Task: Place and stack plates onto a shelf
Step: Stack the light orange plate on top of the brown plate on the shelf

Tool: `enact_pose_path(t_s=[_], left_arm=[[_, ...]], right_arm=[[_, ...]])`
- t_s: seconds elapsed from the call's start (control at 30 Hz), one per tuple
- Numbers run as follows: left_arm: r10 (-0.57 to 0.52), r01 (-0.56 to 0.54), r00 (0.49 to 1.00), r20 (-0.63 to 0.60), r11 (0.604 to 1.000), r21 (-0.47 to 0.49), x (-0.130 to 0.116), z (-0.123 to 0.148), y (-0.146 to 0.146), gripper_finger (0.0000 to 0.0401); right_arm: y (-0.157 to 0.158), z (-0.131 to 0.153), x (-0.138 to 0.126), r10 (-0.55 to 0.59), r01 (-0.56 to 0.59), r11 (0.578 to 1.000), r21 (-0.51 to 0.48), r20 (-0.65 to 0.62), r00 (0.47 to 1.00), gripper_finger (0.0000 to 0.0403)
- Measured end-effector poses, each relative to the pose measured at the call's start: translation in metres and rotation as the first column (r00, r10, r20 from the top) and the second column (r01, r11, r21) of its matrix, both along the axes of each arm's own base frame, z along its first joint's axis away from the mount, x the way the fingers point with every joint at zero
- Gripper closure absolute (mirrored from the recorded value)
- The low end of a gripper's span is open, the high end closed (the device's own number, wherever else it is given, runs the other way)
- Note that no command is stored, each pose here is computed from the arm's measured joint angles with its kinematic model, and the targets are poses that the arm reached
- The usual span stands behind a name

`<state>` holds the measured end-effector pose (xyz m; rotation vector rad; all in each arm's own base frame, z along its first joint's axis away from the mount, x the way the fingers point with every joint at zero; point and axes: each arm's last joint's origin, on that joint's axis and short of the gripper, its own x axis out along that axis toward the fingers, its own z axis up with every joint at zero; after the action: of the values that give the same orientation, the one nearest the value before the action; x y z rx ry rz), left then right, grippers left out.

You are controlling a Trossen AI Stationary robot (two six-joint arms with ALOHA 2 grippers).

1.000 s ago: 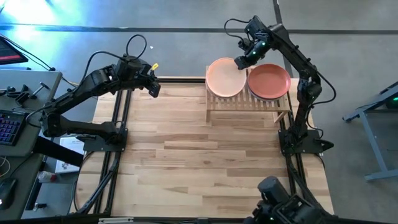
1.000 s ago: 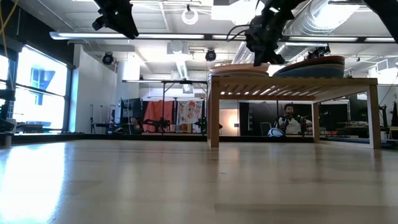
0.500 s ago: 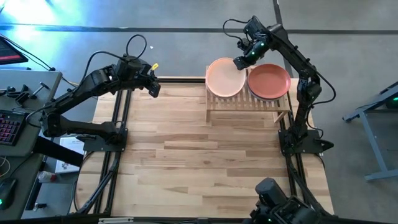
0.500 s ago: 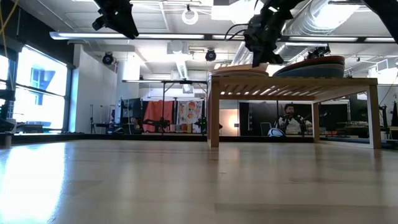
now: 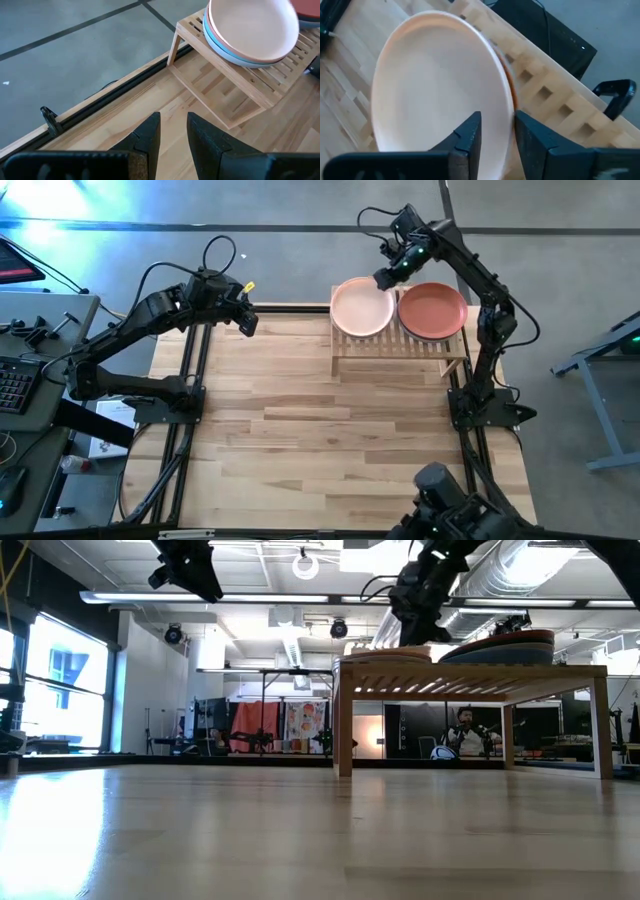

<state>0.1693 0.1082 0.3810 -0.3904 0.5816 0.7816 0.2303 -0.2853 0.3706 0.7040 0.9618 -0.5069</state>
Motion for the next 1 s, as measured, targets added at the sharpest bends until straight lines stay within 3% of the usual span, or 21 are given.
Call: enact_pose_path(t_s=[0.27, 0.43, 0.67, 0.77, 1.0], left_arm=[[0.000, 0.000, 1.000, 0.000, 1.000, 0.001, 0.000, 0.000, 0.000, 0.0318], [0.024, -0.023, 1.000, -0.010, 1.000, 0.016, 0.000, 0.000, 0.001, 0.0318], [0.024, -0.024, 0.999, -0.029, 1.000, 0.005, 0.005, -0.004, 0.004, 0.0318], [0.024, -0.024, 0.999, -0.046, 1.000, -0.005, 0.009, -0.008, 0.007, 0.0318], [0.024, -0.025, 0.998, -0.063, 1.000, -0.015, 0.014, -0.012, 0.010, 0.0318]], right_arm=[[-0.006, 0.000, -0.008, -0.027, 0.027, 1.000, 0.003, 0.002, 1.000, 0.0308], [0.005, 0.000, 0.006, 0.009, -0.009, 1.000, 0.012, 0.003, 1.000, 0.0308], [0.034, -0.001, 0.037, 0.107, -0.114, 0.991, -0.074, -0.092, 0.990, 0.0308], [0.042, -0.003, 0.047, 0.103, -0.133, 0.979, -0.155, -0.190, 0.976, 0.0308], [0.041, -0.009, 0.053, 0.068, -0.110, 0.978, -0.180, -0.222, 0.973, 0.0308]])
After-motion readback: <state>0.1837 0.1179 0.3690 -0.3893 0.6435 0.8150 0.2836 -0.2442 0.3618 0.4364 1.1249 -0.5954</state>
